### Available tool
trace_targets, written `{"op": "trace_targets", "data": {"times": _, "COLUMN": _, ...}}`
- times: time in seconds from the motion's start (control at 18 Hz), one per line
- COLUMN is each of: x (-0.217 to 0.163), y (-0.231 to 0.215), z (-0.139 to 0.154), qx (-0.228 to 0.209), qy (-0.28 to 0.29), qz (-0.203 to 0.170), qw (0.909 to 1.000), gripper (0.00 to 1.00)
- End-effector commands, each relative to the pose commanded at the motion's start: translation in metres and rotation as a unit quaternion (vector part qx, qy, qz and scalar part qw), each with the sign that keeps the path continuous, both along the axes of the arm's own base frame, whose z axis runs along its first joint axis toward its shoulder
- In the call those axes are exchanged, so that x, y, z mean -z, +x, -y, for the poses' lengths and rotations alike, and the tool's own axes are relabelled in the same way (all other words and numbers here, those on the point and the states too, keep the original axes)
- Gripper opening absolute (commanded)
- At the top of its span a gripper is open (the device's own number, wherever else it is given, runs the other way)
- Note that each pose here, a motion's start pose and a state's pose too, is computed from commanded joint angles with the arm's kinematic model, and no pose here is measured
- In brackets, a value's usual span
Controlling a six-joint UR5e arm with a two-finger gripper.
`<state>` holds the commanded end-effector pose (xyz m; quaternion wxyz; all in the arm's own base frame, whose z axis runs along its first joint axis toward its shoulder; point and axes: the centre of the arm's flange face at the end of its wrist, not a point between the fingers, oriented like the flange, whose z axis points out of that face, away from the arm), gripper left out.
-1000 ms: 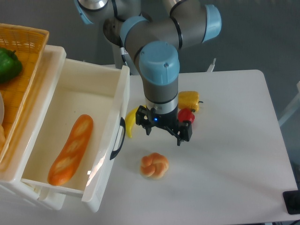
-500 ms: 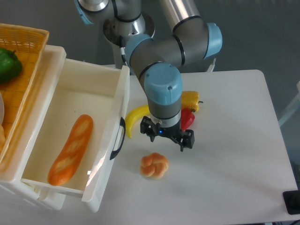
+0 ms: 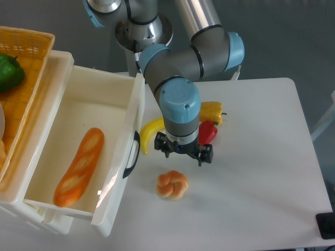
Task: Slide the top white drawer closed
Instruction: 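Move the gripper down and toward the open white drawer's front panel, then push the drawer front with the gripper side, sliding the drawer inward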
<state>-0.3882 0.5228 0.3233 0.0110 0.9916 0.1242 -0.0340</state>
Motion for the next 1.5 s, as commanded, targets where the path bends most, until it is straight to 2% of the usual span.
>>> {"op": "trace_targets", "data": {"times": 0.39, "x": 0.002, "y": 0.009, "z": -0.008, "qx": 0.001, "qy": 0.020, "qz": 0.021, "qw": 0.9996, "gripper": 1.00}}
{"op": "trace_targets", "data": {"times": 1.22, "x": 0.002, "y": 0.040, "z": -0.029, "qx": 0.005, "qy": 0.026, "qz": 0.029, "qw": 0.9992, "gripper": 1.00}}
{"op": "trace_targets", "data": {"times": 1.5, "x": -0.004, "y": 0.044, "z": -0.031, "qx": 0.005, "qy": 0.046, "qz": 0.045, "qw": 0.9979, "gripper": 1.00}}
